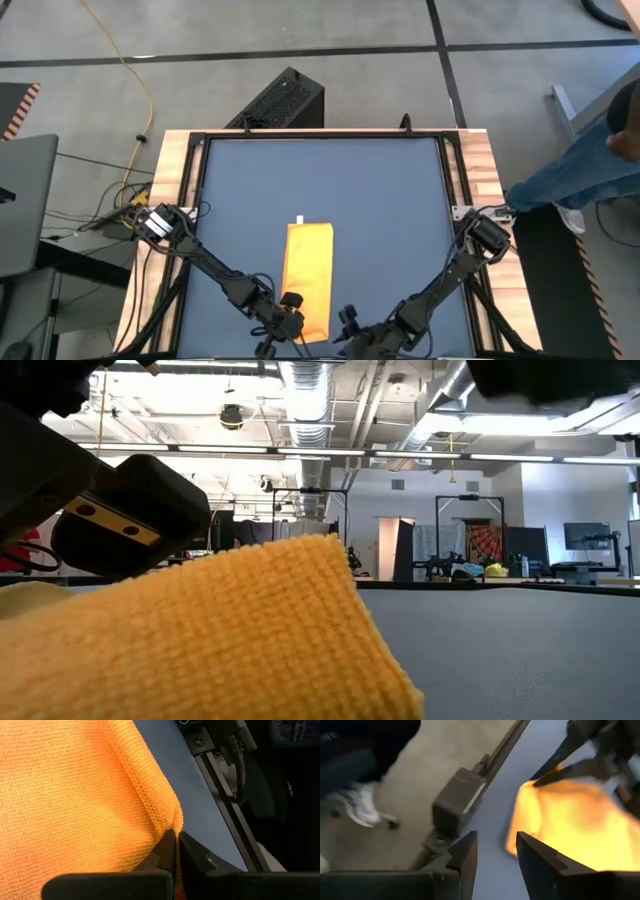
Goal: Roll towel into tight, uniform cylinder
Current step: Roll the orange towel
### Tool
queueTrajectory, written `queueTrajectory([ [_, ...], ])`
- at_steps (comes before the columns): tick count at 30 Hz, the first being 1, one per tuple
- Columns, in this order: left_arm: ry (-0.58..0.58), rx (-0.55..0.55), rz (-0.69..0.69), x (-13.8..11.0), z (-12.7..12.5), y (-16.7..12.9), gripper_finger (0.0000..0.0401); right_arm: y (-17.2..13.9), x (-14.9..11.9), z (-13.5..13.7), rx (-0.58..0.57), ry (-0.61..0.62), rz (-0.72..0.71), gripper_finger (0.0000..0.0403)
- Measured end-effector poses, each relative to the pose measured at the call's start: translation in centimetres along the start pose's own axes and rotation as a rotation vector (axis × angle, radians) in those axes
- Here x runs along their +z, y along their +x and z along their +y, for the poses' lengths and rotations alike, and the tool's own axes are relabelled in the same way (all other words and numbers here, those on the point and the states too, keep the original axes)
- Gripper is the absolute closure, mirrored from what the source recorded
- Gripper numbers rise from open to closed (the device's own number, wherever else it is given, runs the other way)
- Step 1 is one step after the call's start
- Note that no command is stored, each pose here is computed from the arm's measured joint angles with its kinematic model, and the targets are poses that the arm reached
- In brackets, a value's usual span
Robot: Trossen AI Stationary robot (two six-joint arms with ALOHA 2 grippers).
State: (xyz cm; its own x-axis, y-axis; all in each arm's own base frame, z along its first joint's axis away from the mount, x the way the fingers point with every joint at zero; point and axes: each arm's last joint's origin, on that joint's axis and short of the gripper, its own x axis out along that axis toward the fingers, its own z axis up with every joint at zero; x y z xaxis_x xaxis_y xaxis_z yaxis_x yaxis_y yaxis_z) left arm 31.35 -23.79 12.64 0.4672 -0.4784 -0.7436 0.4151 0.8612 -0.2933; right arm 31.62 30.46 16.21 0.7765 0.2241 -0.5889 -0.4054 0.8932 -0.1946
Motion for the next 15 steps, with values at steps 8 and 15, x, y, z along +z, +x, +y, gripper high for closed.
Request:
queueTrajectory([
  [8,0.0,0.003,-0.003,0.0,0.0,0.0,0.0401,0.6,0.3,-1.6,-0.03,-0.232,-0.008,0.0239],
  [15,0.0,0.003,-0.004,0.0,0.0,0.0,0.0401,3.0,-1.1,-1.8,0.028,-0.313,-0.006,0.0242],
])
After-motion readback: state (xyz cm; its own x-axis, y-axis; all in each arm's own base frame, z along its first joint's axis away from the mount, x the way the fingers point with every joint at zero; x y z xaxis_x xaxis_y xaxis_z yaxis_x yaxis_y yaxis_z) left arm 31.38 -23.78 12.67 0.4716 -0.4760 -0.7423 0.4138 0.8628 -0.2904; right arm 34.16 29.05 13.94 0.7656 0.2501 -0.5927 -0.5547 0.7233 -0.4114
